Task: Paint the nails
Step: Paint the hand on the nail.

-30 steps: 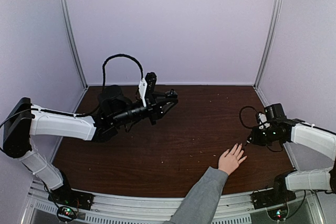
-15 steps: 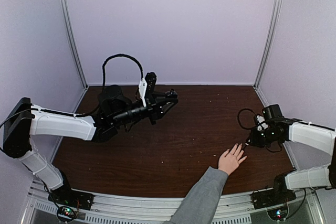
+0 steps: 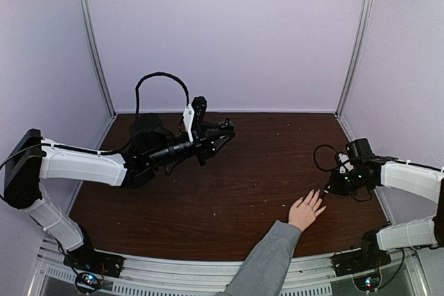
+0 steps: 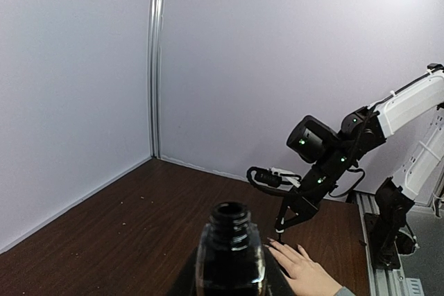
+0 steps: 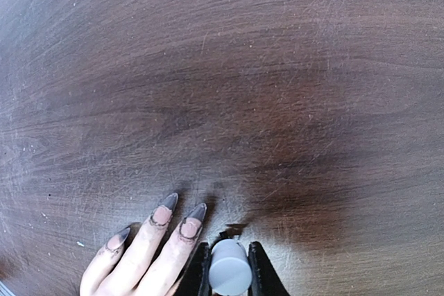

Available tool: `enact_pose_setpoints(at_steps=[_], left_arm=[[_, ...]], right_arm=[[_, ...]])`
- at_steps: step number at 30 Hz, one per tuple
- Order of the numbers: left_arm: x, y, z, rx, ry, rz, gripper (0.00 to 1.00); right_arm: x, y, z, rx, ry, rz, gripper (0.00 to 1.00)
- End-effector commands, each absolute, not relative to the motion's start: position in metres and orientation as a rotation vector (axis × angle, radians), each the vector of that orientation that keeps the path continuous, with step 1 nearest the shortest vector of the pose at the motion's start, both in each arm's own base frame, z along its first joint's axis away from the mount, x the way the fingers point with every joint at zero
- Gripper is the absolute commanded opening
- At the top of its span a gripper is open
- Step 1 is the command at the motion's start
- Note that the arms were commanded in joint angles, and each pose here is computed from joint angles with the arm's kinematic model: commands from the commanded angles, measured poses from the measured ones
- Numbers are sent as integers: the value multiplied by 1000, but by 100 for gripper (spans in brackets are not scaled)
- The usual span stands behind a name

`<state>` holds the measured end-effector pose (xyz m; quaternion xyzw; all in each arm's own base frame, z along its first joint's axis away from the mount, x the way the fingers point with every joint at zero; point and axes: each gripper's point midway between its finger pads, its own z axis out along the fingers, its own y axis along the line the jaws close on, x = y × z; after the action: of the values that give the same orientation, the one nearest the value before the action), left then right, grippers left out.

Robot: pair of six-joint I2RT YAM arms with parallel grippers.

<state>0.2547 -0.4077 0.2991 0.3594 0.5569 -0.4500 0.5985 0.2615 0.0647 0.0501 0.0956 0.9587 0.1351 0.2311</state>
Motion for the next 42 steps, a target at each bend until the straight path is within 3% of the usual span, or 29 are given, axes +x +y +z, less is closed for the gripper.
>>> enact_pose_setpoints(at_steps=[1,42], left_arm=[[257,-401,317,794,1234,-1042,0],[260,-401,317,794,1235,-1041,0]], right_arm=[[264,61,54,254,2616,332,0],[265,69,58,221,2602,396,0]])
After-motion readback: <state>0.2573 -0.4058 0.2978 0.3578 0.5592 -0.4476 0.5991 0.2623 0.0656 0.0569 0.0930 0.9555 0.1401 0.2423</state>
